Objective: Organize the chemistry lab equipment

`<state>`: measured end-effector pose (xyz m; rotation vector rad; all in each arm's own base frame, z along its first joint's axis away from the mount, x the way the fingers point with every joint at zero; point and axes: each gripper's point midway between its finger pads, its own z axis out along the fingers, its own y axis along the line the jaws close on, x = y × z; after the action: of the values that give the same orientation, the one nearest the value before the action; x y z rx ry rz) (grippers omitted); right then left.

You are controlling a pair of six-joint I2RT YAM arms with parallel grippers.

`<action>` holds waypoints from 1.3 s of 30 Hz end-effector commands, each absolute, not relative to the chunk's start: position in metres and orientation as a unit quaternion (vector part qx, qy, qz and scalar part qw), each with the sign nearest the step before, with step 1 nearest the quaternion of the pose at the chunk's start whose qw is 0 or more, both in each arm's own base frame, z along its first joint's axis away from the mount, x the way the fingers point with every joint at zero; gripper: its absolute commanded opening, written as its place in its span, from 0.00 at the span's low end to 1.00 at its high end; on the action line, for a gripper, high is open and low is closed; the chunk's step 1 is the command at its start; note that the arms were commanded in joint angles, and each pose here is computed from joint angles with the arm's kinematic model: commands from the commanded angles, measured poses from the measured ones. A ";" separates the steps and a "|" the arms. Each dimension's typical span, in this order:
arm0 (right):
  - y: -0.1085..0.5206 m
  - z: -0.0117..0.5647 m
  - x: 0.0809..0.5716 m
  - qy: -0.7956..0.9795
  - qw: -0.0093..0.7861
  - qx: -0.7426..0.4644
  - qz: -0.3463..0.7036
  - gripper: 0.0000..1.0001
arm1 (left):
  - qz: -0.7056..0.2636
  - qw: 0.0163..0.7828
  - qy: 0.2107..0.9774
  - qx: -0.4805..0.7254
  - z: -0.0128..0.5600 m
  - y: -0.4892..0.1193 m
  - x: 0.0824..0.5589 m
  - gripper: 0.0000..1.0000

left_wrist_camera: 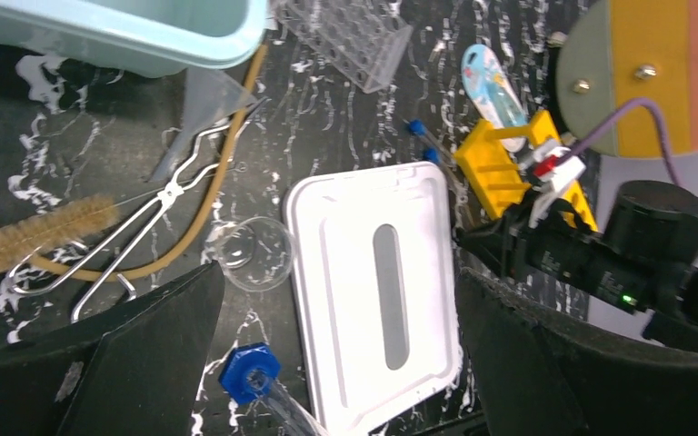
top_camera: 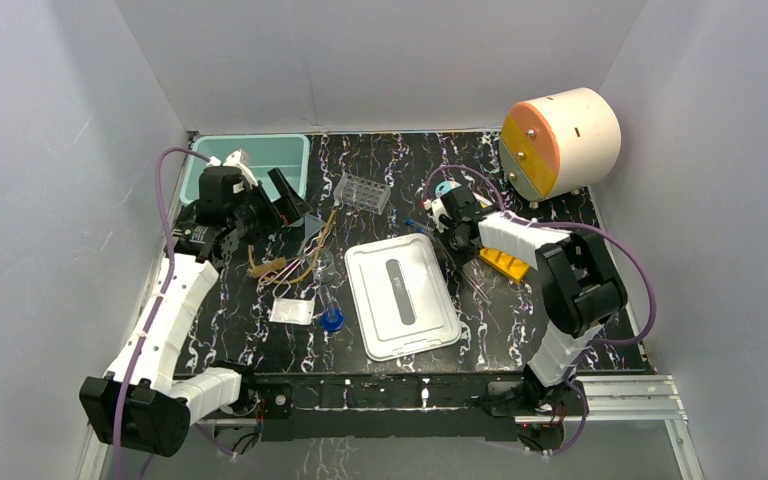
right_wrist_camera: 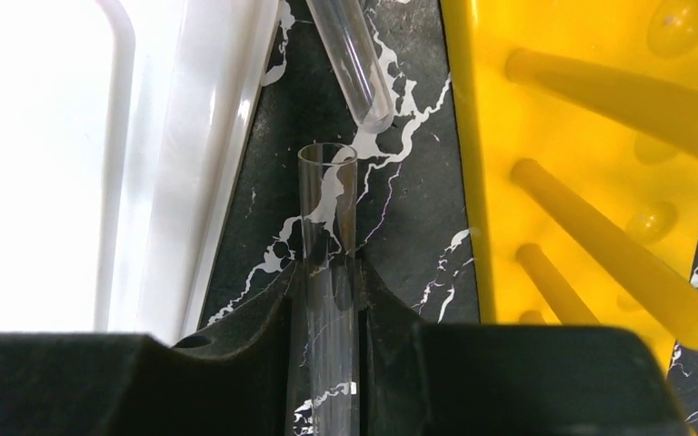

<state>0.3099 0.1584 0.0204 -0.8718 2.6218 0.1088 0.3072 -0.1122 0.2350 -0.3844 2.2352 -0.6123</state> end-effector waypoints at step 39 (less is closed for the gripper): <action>0.233 0.264 0.320 0.810 0.427 0.077 0.394 0.23 | -0.430 0.321 0.840 0.073 0.222 -0.340 0.253 0.97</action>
<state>0.3103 0.2246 0.2069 0.0570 2.1790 0.8399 0.2501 -0.3290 0.2144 0.1648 2.2488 -1.0898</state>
